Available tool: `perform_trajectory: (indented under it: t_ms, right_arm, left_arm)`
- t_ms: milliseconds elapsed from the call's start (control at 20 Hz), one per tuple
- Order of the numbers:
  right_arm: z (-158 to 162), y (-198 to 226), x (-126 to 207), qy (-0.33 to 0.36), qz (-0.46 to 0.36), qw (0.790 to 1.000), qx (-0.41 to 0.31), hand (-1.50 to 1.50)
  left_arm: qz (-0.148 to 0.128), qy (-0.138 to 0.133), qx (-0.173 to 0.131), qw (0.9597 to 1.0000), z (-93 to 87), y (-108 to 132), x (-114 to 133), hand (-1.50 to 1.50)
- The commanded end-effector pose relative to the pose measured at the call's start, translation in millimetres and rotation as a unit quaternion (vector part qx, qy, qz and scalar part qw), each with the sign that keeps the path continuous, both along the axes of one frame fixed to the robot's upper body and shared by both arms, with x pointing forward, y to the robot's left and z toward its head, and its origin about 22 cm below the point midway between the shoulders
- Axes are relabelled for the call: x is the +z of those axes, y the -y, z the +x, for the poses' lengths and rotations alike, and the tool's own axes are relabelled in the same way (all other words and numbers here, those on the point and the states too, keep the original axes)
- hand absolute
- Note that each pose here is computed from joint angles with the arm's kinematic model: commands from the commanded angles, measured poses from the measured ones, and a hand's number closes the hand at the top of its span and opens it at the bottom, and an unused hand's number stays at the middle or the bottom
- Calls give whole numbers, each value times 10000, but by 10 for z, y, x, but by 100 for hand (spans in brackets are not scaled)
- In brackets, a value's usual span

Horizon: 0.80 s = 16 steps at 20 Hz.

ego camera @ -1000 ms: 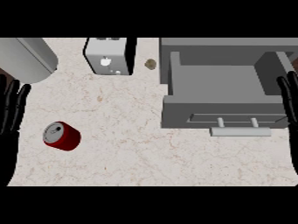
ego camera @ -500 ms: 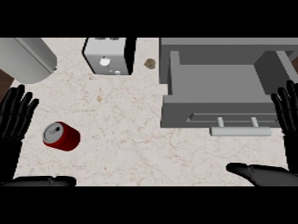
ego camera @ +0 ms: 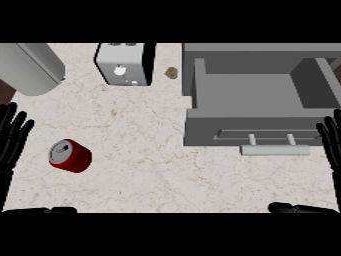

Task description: Pick up the can, place it into the drawer and close the drawer

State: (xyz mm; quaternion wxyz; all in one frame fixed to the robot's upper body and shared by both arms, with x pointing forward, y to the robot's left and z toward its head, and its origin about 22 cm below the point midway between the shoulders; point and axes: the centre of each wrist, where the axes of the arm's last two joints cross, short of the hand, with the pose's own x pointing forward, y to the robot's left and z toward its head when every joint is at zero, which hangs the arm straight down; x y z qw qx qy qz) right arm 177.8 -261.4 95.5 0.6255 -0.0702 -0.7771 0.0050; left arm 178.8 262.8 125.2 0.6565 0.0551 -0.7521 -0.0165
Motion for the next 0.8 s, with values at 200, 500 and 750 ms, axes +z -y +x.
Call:
perform_trajectory:
  t_ms: [200, 500, 750]
  right_arm:
    - [-187, 225, -6, -8, 24, 10000, 6, -150]
    - [-195, 422, 121, -35, -32, 10000, 21, -150]
    - [-125, 112, -236, -64, -68, 10000, 33, -150]
  left_arm:
    - [-120, -254, 328, 9991, 22, -139, -122, -150]
    - [-127, -237, 268, 9993, 264, -213, -307, -150]
    - [-24, -289, 272, 9992, 238, -237, -594, -150]
